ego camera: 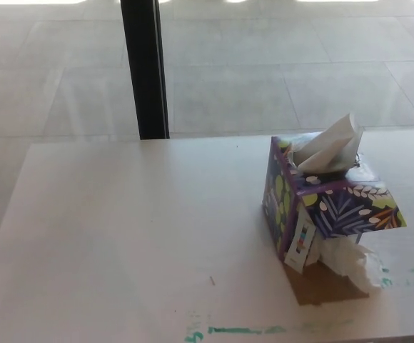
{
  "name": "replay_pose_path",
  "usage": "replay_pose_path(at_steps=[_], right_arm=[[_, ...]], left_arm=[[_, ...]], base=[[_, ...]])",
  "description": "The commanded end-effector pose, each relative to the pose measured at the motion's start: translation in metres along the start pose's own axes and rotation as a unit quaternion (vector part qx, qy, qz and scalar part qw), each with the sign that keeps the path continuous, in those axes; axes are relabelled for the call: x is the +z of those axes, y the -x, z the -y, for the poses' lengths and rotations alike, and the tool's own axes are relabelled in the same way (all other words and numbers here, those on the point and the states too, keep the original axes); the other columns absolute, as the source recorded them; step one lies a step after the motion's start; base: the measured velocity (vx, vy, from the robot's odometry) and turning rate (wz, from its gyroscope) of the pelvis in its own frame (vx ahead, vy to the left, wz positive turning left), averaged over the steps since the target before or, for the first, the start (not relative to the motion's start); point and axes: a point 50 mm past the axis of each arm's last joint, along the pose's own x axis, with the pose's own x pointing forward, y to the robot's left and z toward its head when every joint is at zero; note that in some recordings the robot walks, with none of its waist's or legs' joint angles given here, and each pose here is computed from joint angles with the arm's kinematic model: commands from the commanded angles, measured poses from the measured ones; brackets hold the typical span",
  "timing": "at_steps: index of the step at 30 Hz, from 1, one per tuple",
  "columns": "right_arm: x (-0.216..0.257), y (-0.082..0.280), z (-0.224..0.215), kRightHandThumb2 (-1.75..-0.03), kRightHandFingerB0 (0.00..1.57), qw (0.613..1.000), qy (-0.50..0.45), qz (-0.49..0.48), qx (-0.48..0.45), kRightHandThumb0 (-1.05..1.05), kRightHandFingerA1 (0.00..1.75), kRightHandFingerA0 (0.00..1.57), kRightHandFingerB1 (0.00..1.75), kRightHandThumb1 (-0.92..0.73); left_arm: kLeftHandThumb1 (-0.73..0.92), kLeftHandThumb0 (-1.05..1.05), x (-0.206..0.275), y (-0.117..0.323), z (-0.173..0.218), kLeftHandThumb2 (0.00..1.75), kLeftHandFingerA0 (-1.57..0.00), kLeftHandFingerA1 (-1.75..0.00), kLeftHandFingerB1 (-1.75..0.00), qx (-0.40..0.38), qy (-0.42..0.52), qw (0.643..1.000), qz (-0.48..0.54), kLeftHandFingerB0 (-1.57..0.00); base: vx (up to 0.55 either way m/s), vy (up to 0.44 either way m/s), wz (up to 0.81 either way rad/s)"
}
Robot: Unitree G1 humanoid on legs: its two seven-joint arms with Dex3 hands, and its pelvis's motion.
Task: The robot uses its right hand to pull out a tissue from the tissue box kept in the middle of the desk and put it on the right side
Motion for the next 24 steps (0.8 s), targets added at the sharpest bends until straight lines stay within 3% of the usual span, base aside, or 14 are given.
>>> replay_pose_path(at_steps=[1, 3, 4, 5, 11, 12, 13, 14, 15, 16, 19, 20, 23, 24], right_arm=[[0.011, -0.021, -0.038, -0.59, 0.47, 0.992, 0.082, 0.001, 0.092, -0.67, 0.72, 0.6, 0.36, -0.61], [0.015, -0.027, -0.054, -0.58, 0.51, 0.987, 0.112, 0.007, 0.119, -0.66, 0.69, 0.63, 0.37, -0.6], [0.018, -0.029, -0.061, -0.59, 0.51, 0.98, 0.146, 0.015, 0.136, -0.66, 0.66, 0.64, 0.37, -0.62], [0.019, -0.03, -0.067, -0.58, 0.52, 0.975, 0.165, 0.025, 0.148, -0.64, 0.67, 0.65, 0.38, -0.61], [0.021, -0.04, -0.101, -0.58, 0.53, 0.939, 0.258, 0.069, 0.216, -0.63, 0.7, 0.67, 0.4, -0.59], [0.02, -0.042, -0.103, -0.88, 0.43, 0.931, 0.276, 0.061, 0.23, -0.71, 0.71, 0.63, 0.51, -0.52], [0.019, -0.044, -0.105, -0.88, 0.37, 0.927, 0.283, 0.053, 0.241, -0.64, 0.7, 0.58, 0.51, -0.48], [0.017, -0.047, -0.106, -0.59, 0.37, 0.913, 0.31, 0.035, 0.265, -0.66, 0.62, 0.49, 0.34, -0.63], [0.016, -0.049, -0.106, -0.59, 0.37, 0.906, 0.322, 0.028, 0.273, -0.66, 0.62, 0.49, 0.34, -0.63], [0.015, -0.05, -0.106, -0.6, 0.3, 0.901, 0.33, 0.017, 0.282, -0.71, 0.54, 0.31, 0.32, -0.62], [0.012, -0.054, -0.105, -0.6, 0.25, 0.883, 0.358, -0.013, 0.304, -0.74, 0.49, 0.22, 0.32, -0.64], [0.013, -0.055, -0.103, -0.88, 0.12, 0.873, 0.374, -0.021, 0.313, -0.79, 0.51, 0.05, 0.43, -0.5], [0.016, -0.056, -0.102, -0.92, 0.09, 0.856, 0.405, -0.032, 0.32, -0.86, 0.26, 0.0, 0.35, -0.53], [0.017, -0.056, -0.101, -0.61, 0.11, 0.851, 0.415, -0.035, 0.321, -0.82, 0.21, 0.0, 0.29, -0.64]], left_arm=[[0.92, -0.84, 0.003, 0.002, -0.005, 0.71, -0.59, -0.49, -0.43, 0.005, 0.004, 1.0, 0.011, -0.47], [0.92, -0.83, 0.004, 0.002, -0.005, 0.72, -0.61, -0.51, -0.43, 0.008, -0.002, 1.0, 0.011, -0.49], [0.77, -0.88, 0.004, 0.002, -0.005, 0.9, -0.6, -0.56, -0.49, 0.009, -0.003, 1.0, 0.01, -0.45], [0.92, -0.81, 0.004, 0.002, -0.005, 0.71, -0.62, -0.49, -0.44, 0.01, -0.003, 1.0, 0.009, -0.49], [0.92, -0.81, 0.004, 0.001, -0.004, 0.69, -0.64, -0.51, -0.44, 0.011, 0.009, 1.0, 0.006, -0.51], [0.92, -0.82, 0.003, 0.001, -0.004, 0.7, -0.63, -0.51, -0.45, 0.009, 0.009, 1.0, 0.006, -0.5], [0.92, -0.83, 0.003, 0.001, -0.004, 0.72, -0.58, -0.51, -0.44, 0.006, 0.003, 1.0, 0.005, -0.48], [0.92, -0.83, 0.003, 0.001, -0.004, 0.7, -0.62, -0.51, -0.44, 0.007, 0.003, 1.0, 0.006, -0.5], [0.92, -0.83, 0.003, 0.001, -0.004, 0.7, -0.62, -0.51, -0.44, 0.008, 0.005, 1.0, 0.007, -0.5], [0.92, -0.82, 0.003, 0.001, -0.004, 0.68, -0.63, -0.52, -0.44, 0.009, 0.01, 1.0, 0.006, -0.5], [0.92, -0.82, 0.002, 0.001, -0.005, 0.69, -0.61, -0.53, -0.45, 0.008, 0.016, 1.0, 0.008, -0.49], [0.92, -0.84, 0.002, 0.002, -0.005, 0.69, -0.61, -0.53, -0.45, 0.004, 0.011, 1.0, 0.008, -0.49], [0.92, -0.84, -0.002, 0.003, -0.007, 0.71, -0.6, -0.51, -0.43, 0.006, -0.006, 1.0, 0.002, -0.49], [0.92, -0.83, -0.002, 0.003, -0.007, 0.71, -0.6, -0.52, -0.44, 0.006, -0.004, 1.0, 0.002, -0.5]], base=[[0.0, 0.0, 0.0], [0.0, 0.0, 0.0], [0.0, 0.0, 0.0], [0.0, 0.0, 0.0], [0.0, 0.0, 0.0], [0.0, 0.0, 0.0], [0.0, 0.0, 0.0], [0.0, 0.0, 0.0], [0.0, 0.0, 0.0], [0.0, 0.0, 0.0], [0.0, 0.0, 0.0], [0.0, 0.0, 0.0], [0.0, 0.0, 0.0], [0.0, 0.0, 0.0]])
